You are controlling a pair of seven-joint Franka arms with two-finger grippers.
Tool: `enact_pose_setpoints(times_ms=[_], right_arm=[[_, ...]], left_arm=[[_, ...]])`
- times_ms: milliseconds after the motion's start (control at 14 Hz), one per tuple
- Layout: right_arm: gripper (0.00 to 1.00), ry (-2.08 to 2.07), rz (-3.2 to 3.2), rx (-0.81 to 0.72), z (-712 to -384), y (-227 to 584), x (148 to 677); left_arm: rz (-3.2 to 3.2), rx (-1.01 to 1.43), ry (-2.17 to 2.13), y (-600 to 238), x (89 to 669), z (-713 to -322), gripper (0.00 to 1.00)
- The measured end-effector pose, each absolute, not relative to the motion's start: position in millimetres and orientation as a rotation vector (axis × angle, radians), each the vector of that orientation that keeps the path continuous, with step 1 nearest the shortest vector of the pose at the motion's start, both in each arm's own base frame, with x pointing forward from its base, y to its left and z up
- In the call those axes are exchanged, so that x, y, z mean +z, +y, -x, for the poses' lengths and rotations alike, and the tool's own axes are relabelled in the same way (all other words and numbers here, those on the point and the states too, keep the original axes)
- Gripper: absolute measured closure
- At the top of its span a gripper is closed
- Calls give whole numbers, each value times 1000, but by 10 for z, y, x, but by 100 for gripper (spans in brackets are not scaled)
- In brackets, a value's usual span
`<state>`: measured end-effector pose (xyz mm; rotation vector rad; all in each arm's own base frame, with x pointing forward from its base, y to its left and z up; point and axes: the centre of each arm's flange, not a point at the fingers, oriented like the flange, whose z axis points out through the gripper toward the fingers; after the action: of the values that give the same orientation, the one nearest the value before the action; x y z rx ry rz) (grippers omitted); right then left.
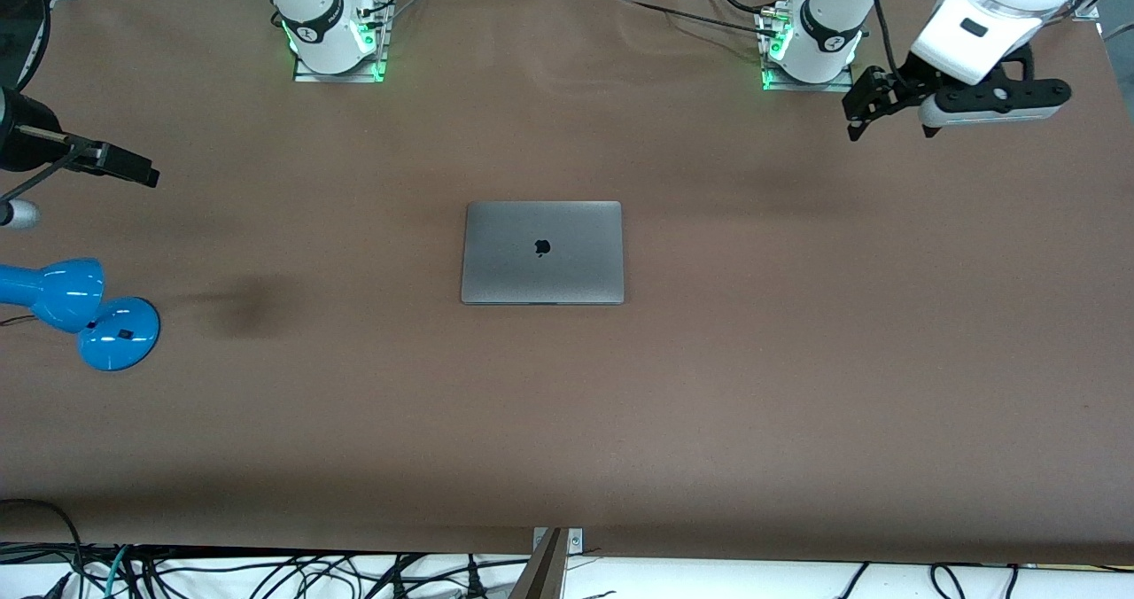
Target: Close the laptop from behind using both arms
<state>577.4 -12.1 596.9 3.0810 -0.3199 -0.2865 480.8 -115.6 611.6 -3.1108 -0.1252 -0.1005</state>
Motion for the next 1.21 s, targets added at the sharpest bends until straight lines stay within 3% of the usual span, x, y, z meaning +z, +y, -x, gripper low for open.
enact_pose_setpoints(times_ms=[643, 1214], right_arm=[[0, -308, -3088, -261, -5822, -91, 5930], [0, -275, -3102, -192, -5847, 27, 6025]], left_arm=[[3104, -76, -103, -701, 6528, -5275, 0], [3110, -64, -65, -572, 6515, -5396, 0]])
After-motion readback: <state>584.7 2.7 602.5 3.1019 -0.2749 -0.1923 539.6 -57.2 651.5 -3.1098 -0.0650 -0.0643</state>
